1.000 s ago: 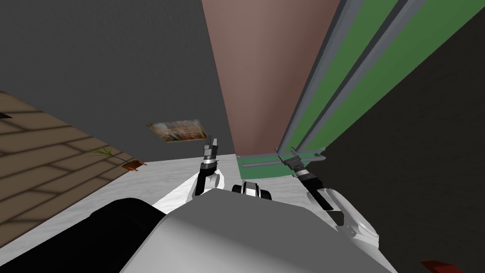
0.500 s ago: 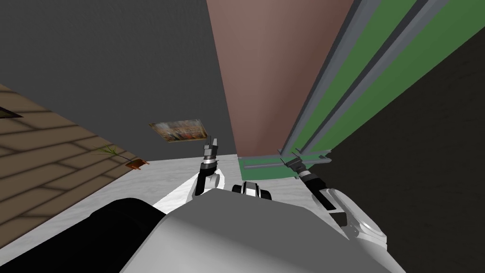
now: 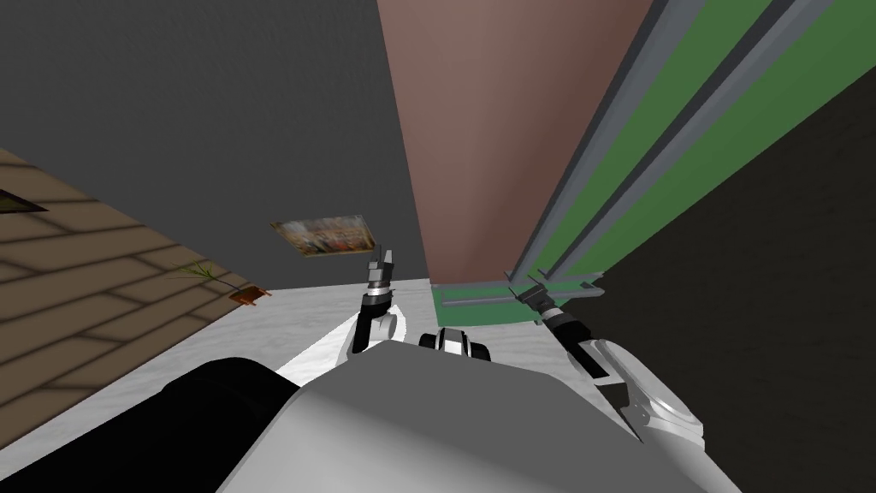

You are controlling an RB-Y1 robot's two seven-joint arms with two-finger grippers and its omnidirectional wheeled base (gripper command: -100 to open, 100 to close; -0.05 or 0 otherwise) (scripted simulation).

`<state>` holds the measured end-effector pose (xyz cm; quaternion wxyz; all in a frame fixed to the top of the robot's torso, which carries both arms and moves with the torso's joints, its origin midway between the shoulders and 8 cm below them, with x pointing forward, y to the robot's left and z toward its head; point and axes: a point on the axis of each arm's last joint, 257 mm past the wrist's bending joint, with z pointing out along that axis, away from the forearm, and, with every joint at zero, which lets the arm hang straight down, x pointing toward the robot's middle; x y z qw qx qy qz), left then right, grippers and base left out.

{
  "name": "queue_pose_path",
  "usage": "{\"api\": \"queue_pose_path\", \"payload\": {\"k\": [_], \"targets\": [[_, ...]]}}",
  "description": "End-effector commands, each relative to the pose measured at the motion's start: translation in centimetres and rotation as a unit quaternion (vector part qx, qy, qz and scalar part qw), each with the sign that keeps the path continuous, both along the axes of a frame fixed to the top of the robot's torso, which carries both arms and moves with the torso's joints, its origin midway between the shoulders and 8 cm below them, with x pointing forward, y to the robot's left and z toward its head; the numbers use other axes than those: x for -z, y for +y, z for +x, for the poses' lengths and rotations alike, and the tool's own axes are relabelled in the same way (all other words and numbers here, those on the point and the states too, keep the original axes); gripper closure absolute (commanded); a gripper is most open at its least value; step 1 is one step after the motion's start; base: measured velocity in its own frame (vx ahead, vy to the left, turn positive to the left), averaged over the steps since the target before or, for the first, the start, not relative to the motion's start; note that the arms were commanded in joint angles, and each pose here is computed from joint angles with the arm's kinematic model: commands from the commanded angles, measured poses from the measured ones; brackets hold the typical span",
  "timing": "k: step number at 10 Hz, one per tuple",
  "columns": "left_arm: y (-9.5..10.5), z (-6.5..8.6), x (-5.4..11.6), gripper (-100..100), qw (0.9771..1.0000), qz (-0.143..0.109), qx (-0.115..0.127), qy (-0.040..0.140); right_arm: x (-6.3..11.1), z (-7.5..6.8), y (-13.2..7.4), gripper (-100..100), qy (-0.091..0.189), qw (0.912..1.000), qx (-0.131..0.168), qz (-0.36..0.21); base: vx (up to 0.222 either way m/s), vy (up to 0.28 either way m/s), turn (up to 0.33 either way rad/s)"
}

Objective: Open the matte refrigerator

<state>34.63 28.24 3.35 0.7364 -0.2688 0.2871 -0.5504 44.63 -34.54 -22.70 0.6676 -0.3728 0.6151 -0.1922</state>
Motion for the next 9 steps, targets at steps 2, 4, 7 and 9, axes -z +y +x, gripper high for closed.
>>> {"api": "queue_pose_path", "payload": {"k": [2,4,7,9], "targets": [[0.0,0.0,0.0,0,1.0000,0.000,0.000,0.000,-0.2,0.1,-1.8,100,-0.001,0.9997,0.026,-0.001,-0.106,0.171,-0.168],[0.0,0.0,0.0,0,1.0000,0.000,0.000,0.000,-0.3,0.1,-3.4,100,-0.001,0.9987,0.050,-0.001,-0.096,0.171,-0.098],[0.0,0.0,0.0,0,1.0000,0.000,0.000,0.000,-0.4,-0.1,-5.9,100,0.000,0.9962,0.087,-0.001,-0.127,0.237,-0.152],[0.0,0.0,0.0,0,1.0000,0.000,0.000,0.000,-0.4,-0.3,-7.6,100,0.001,0.9937,0.112,0.000,-0.146,0.193,-0.139]]}}
